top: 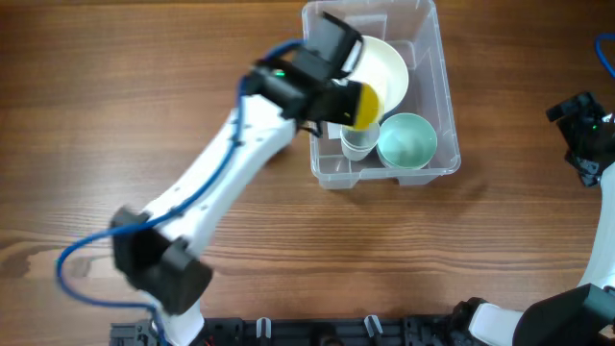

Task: Pack container
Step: 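Carry the yellow cup into the bin and stack it on the grey cup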

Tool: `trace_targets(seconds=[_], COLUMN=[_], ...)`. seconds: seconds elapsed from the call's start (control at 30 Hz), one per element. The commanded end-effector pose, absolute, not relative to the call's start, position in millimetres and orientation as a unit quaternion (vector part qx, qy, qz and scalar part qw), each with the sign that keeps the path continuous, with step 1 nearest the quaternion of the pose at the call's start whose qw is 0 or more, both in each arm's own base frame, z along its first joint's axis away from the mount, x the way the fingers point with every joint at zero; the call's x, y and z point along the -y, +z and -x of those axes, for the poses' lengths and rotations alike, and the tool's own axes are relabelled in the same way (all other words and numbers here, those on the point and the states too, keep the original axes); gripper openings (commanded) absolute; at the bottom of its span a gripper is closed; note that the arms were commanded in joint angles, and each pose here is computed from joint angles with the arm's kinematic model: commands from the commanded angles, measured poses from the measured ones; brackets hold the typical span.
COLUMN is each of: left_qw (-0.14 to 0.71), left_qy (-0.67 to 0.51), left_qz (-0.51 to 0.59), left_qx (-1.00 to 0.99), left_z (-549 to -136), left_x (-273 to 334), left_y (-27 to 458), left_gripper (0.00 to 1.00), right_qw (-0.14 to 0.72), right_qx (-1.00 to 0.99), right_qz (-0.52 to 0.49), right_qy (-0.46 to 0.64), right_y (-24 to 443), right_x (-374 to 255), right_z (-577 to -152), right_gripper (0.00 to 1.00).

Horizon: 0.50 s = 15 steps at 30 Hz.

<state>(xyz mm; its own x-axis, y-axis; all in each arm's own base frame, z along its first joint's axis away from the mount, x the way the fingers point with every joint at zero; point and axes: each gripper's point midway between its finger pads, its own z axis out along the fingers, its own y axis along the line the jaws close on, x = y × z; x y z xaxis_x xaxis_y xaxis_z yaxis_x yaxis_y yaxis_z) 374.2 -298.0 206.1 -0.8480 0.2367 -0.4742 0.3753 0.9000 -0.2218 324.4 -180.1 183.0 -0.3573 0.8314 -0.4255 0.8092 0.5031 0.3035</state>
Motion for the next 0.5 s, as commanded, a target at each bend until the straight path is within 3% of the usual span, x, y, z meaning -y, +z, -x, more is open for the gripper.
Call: trace_targets(seconds=[0.0,0.07,0.1,0.13,0.17,0.2,0.33,0.47], left_qw=[0.188,0.179,0.180,0.184,0.193,0.196,0.183,0.132], left_qy=[-0.126,-0.121,-0.121,-0.119,-0.107,-0.103,-0.076,-0.028], left_qz=[-0.158,-0.152,-0.150,-0.147,-0.136,-0.128,-0.034,0.084], left_qx=[-0.961,-0.964,-0.965,-0.964,-0.966,-0.967,-0.980,-0.987], left_z=[-380,-383,-385,-387,-390,-391,-392,-393], left_x=[302,299,298,295,282,273,206,107], left_y=[161,151,152,155,162,169,191,185], left_gripper=[0.04,0.04,0.17,0.58,0.81,0.91,0.98,1.00], right_qw=[0.271,0.271,0.271,0.271,0.271,0.272,0.272,0.272], right_qx=[-0.820,-0.820,-0.820,-0.820,-0.820,-0.821,-0.821,-0.821], right_qz=[-0.503,-0.503,-0.503,-0.503,-0.503,-0.502,-0.502,-0.502], right_qy=[0.024,0.024,0.024,0.024,0.024,0.024,0.024,0.024], right_y=[183,183,183,183,183,183,183,183], right_x=[181,181,181,181,181,181,181,181], right_z=[-327,-327,-327,-327,-327,-327,-327,-327], right_gripper=[1.00,1.00,1.00,1.00,1.00,1.00,1.00,1.00])
